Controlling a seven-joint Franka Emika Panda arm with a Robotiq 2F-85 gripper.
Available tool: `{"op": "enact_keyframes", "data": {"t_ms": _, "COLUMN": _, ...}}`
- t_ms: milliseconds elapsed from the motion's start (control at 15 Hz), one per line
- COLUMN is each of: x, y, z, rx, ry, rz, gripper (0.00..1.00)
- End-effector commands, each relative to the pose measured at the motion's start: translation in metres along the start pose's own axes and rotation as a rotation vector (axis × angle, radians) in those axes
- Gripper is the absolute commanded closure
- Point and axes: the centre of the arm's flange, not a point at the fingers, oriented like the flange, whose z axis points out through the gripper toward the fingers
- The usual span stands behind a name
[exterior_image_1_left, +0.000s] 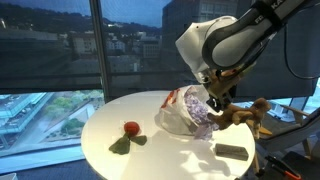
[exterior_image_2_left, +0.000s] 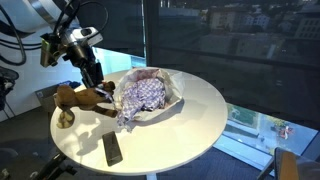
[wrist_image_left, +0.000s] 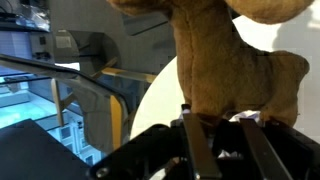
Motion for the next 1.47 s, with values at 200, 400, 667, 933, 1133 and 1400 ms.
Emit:
{"op": "enact_keyframes", "data": {"t_ms": 200, "x": 0.048, "y": 0.060, "z": 0.021, "rx": -0.198, "ry": 0.213, "rz": 0.210, "gripper": 0.97}}
{"op": "enact_keyframes", "data": {"t_ms": 400, "x": 0.072, "y": 0.065, "z": 0.013, "rx": -0.235, "ry": 0.354, "rz": 0.270, "gripper": 0.97}}
{"op": "enact_keyframes", "data": {"t_ms": 667, "x": 0.105, "y": 0.051, "z": 0.007, "rx": -0.158, "ry": 0.489, "rz": 0.279, "gripper": 0.97}}
{"op": "enact_keyframes", "data": {"t_ms": 933, "x": 0.140, "y": 0.037, "z": 0.022, "rx": -0.061, "ry": 0.591, "rz": 0.234, "gripper": 0.96}}
{"op": "enact_keyframes", "data": {"t_ms": 1133, "x": 0.173, "y": 0.033, "z": 0.044, "rx": 0.011, "ry": 0.643, "rz": 0.199, "gripper": 0.95}}
{"op": "enact_keyframes", "data": {"t_ms": 1400, "x": 0.190, "y": -0.004, "z": 0.037, "rx": 0.234, "ry": 0.696, "rz": 0.147, "gripper": 0.95}}
